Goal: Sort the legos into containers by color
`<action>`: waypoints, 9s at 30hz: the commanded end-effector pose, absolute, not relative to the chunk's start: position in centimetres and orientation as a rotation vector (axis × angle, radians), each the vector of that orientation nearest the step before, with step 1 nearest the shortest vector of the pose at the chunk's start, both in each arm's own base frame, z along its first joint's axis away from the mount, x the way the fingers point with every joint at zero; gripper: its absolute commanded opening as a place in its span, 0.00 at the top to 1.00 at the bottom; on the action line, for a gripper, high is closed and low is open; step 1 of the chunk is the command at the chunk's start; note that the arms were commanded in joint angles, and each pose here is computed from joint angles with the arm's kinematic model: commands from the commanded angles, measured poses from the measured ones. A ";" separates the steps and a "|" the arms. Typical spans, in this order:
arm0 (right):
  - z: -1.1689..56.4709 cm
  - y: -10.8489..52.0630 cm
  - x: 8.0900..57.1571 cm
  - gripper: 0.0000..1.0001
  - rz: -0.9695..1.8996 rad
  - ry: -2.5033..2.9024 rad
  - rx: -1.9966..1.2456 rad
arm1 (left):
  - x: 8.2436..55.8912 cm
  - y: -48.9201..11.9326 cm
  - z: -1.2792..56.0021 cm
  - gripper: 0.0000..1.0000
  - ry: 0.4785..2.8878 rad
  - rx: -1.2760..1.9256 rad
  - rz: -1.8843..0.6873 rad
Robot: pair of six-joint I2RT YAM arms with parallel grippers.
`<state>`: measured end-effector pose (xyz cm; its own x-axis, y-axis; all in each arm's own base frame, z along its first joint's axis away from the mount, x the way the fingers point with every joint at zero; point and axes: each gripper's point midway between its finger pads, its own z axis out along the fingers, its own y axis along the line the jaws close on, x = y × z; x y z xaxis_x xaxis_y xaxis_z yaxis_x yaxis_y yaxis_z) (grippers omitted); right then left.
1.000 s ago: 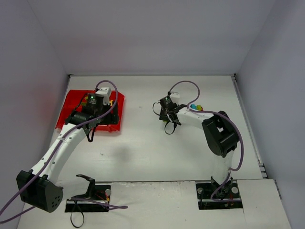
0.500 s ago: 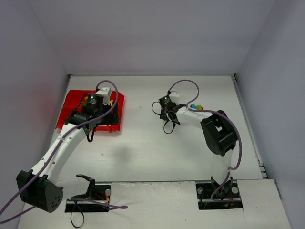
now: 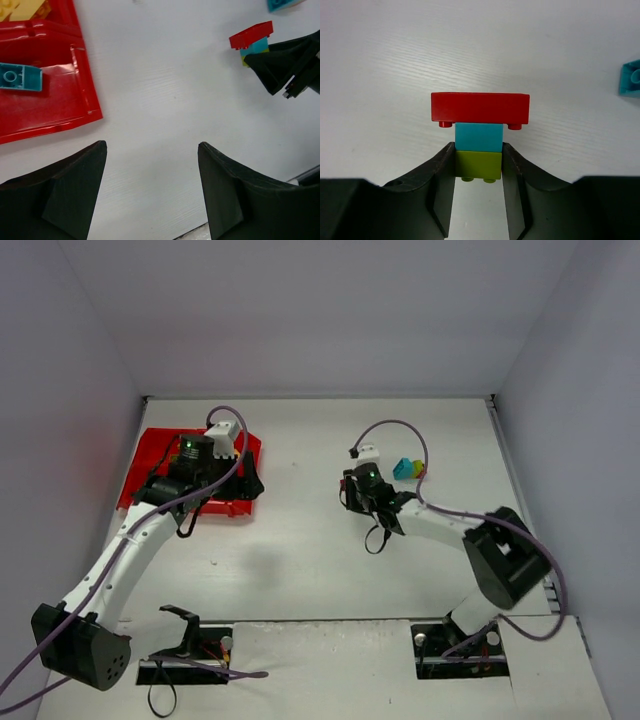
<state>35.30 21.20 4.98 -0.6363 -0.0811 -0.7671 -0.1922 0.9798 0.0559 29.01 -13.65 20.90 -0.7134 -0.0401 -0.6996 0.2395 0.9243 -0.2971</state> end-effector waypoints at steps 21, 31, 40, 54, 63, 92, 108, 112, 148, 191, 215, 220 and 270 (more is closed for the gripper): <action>23.8 25.0 26.3 1.00 0.624 1.471 -0.769 | 28.1 -26.6 30.4 0.25 2.119 0.305 -1.135; 23.1 25.4 25.9 1.00 0.635 1.467 -0.817 | 27.3 -30.5 29.5 0.25 2.155 0.381 -1.169; 22.9 25.5 25.8 1.00 0.643 1.463 -0.831 | 27.7 -32.2 28.4 0.33 2.171 0.390 -1.190; 21.9 25.5 26.2 1.00 0.631 1.486 -0.822 | 27.3 -31.9 28.6 0.98 2.172 0.400 -1.169; 21.1 25.6 26.5 1.00 0.624 1.511 -0.829 | 27.5 -30.9 29.5 1.00 2.162 0.404 -1.134; 19.9 25.9 26.8 1.00 0.624 1.541 -0.840 | 29.0 -28.4 28.7 0.62 2.206 0.335 -1.108; 19.6 24.9 27.6 1.00 0.565 1.586 -0.784 | 30.5 -24.6 22.6 0.46 2.352 0.212 -0.778; 18.9 24.4 28.1 1.00 0.538 1.642 -0.741 | 28.8 -23.4 18.8 0.42 2.453 0.173 -0.699; 15.7 23.8 29.5 1.00 0.497 1.804 -0.630 | 11.9 -14.6 5.7 0.30 2.878 -0.691 -0.201; 15.3 24.1 29.3 1.00 0.526 1.800 -0.636 | 9.5 -16.0 2.3 0.75 2.982 -0.594 -0.119; 16.1 23.7 29.1 1.00 0.520 1.780 -0.621 | 33.8 -6.9 18.7 0.86 2.466 -0.501 0.021; 16.4 23.9 28.8 1.00 0.550 1.781 -0.608 | 37.2 -0.5 21.5 0.86 2.362 -0.611 0.089; 21.5 26.6 26.8 1.00 0.665 1.555 -0.787 | 36.2 -12.8 28.4 0.26 2.197 -0.207 -0.621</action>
<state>26.31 24.80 15.82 -0.2190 -0.1861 -0.9578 -0.7521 0.6575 0.0442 36.77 -7.69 25.50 -0.6534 -0.3756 -0.6573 -0.1415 0.9136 -0.3813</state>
